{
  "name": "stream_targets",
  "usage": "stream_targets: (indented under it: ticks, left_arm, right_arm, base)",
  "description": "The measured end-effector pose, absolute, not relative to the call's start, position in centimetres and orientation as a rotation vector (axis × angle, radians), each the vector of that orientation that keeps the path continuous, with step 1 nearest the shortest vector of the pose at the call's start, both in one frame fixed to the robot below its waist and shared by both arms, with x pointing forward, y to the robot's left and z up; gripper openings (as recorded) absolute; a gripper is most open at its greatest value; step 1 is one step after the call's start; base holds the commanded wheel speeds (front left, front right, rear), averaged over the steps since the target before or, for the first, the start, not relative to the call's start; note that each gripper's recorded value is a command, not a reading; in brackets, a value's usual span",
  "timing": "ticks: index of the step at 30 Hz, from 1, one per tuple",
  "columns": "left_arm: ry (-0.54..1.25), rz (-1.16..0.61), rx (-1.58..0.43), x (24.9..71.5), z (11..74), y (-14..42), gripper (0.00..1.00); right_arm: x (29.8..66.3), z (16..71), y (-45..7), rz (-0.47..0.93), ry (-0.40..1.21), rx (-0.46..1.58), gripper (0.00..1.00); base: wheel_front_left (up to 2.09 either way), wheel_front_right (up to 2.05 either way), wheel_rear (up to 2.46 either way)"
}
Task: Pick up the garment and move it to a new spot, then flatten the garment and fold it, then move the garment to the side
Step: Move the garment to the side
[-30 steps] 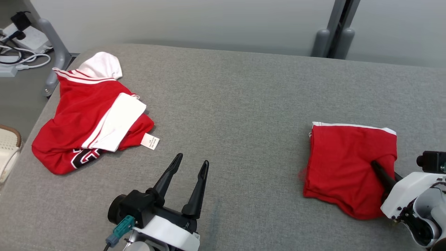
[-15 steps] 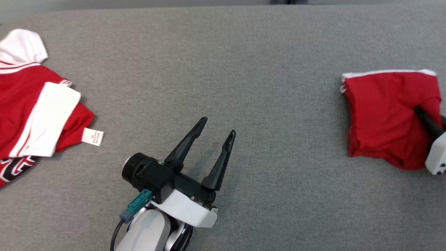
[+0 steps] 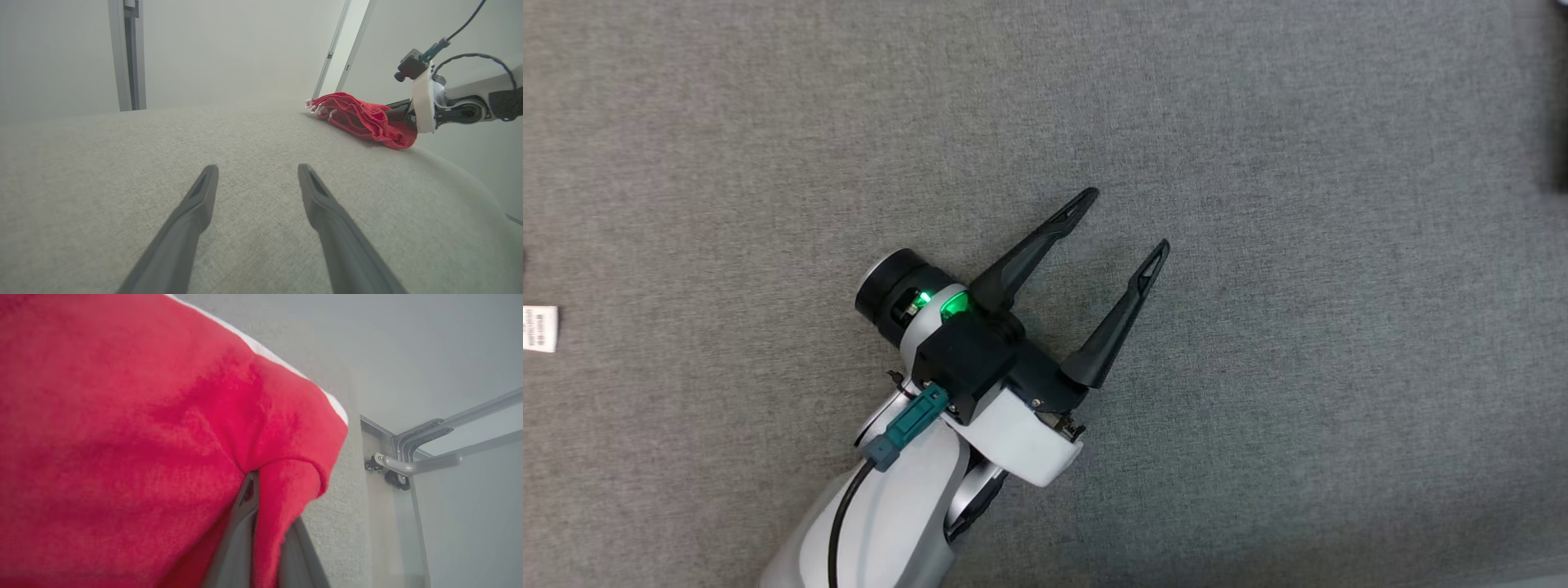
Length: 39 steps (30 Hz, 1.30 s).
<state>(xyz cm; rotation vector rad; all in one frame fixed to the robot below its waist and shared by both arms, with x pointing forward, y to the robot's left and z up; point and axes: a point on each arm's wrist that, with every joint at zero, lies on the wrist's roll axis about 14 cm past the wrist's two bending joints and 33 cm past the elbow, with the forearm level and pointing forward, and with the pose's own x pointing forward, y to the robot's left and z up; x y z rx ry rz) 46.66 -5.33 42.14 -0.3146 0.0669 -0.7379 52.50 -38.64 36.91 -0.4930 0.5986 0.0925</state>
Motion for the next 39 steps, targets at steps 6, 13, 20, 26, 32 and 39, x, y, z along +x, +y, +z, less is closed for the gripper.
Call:
stream_targets:
  ticks: [6,13,20,26,32,39]
  left_arm:
    - [0.060,-0.767,-0.351,47.7,40.9,-6.7,1.00]
    - [0.056,-0.755,-0.363,48.0,40.8,-6.4,1.00]
    - [0.061,-0.741,-0.374,48.0,40.9,-5.9,1.00]
    - [0.070,-0.731,-0.369,47.9,41.1,-5.5,1.00]
    - [0.087,-0.708,-0.361,47.3,41.5,-4.5,1.00]
    - [0.061,-0.626,-0.342,46.4,44.1,-1.7,1.00]
  right_arm:
    - [52.9,37.0,-43.8,-0.002,0.657,-0.625,0.00]
    - [54.2,37.5,-45.3,-0.024,0.662,-0.721,0.00]
    - [54.9,37.8,-46.3,-0.035,0.678,-0.809,1.00]
    - [55.5,38.4,-46.0,-0.042,0.657,-0.828,1.00]
    - [55.9,40.1,-45.0,-0.051,0.595,-0.806,1.00]
    - [57.0,43.9,-39.0,-0.007,0.377,-0.643,1.00]
  base:
    - [0.00,0.00,0.00]
    - [0.00,0.00,0.00]
    - [0.00,0.00,0.00]
    - [0.00,0.00,0.00]
    - [0.00,0.00,0.00]
    - [0.00,0.00,0.00]
